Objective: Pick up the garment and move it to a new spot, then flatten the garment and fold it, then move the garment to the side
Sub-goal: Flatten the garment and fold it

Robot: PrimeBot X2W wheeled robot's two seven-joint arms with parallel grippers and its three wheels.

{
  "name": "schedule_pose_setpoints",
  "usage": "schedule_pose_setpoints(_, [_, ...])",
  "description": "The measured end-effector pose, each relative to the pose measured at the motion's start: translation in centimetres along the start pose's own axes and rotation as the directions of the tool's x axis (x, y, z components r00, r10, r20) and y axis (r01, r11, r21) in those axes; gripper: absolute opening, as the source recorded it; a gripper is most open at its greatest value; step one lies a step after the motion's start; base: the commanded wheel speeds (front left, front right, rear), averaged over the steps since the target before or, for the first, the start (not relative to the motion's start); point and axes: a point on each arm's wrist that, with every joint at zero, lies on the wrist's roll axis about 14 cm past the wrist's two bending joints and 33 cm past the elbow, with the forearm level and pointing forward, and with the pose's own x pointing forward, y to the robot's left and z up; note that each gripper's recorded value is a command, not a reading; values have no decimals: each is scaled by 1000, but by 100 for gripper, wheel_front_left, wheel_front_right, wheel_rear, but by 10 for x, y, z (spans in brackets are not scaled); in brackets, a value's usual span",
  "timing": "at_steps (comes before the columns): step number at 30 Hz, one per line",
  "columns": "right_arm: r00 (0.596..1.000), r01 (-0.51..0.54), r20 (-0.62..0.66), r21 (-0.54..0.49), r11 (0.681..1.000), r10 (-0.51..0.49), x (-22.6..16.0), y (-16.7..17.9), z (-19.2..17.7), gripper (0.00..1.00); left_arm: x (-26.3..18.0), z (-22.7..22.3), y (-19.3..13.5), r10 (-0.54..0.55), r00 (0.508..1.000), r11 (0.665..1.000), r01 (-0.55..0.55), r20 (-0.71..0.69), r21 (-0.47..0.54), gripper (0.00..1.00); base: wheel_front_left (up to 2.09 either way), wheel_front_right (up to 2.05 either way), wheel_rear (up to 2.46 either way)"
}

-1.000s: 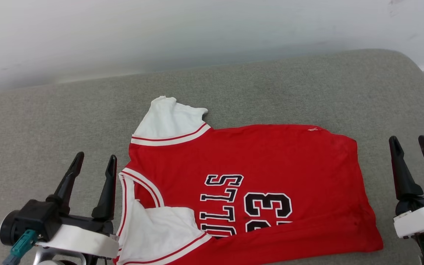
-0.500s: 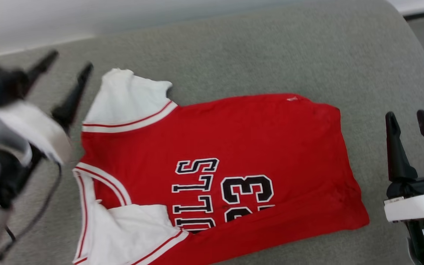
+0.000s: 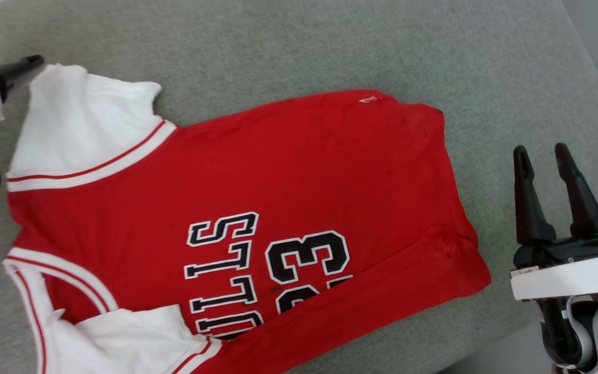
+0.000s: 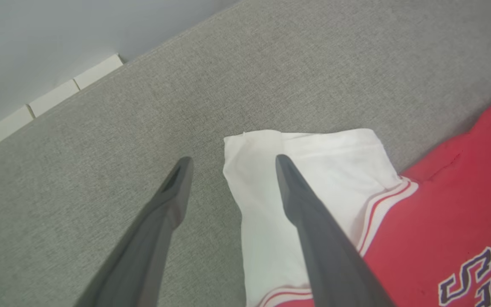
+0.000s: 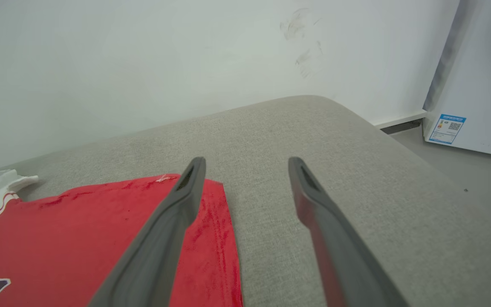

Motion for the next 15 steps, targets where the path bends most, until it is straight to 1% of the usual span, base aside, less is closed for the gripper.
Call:
schedule_pose_setpoints(2, [1000,17,-17,1,1000,-17,-1,-4,-7,100,14,-9,3,-6,997,1000,5,-72,-19,100,0,0,0])
schedule_pose_setpoints(5, [999,35,-36,-3,999,-35,-1,-8,-16,100,34,-27,5,-6,984,1000,4,-179,-10,100,0,0,0])
schedule_pose_setpoints(12, [995,66,-76,-8,998,-67,0,-15,-34,100,67,-49,16,17,963,1000,-15,-270,12,100,0,0,0])
schedule_pose_setpoints(14, [994,71,-85,-10,997,-72,-1,-16,-38,100,71,-52,17,20,958,1000,-15,-286,18,51,0,0,0])
schedule_pose_setpoints(15, [994,72,-86,-10,997,-73,-1,-17,-39,100,71,-54,17,18,956,1000,-14,-291,18,0,0,0,0])
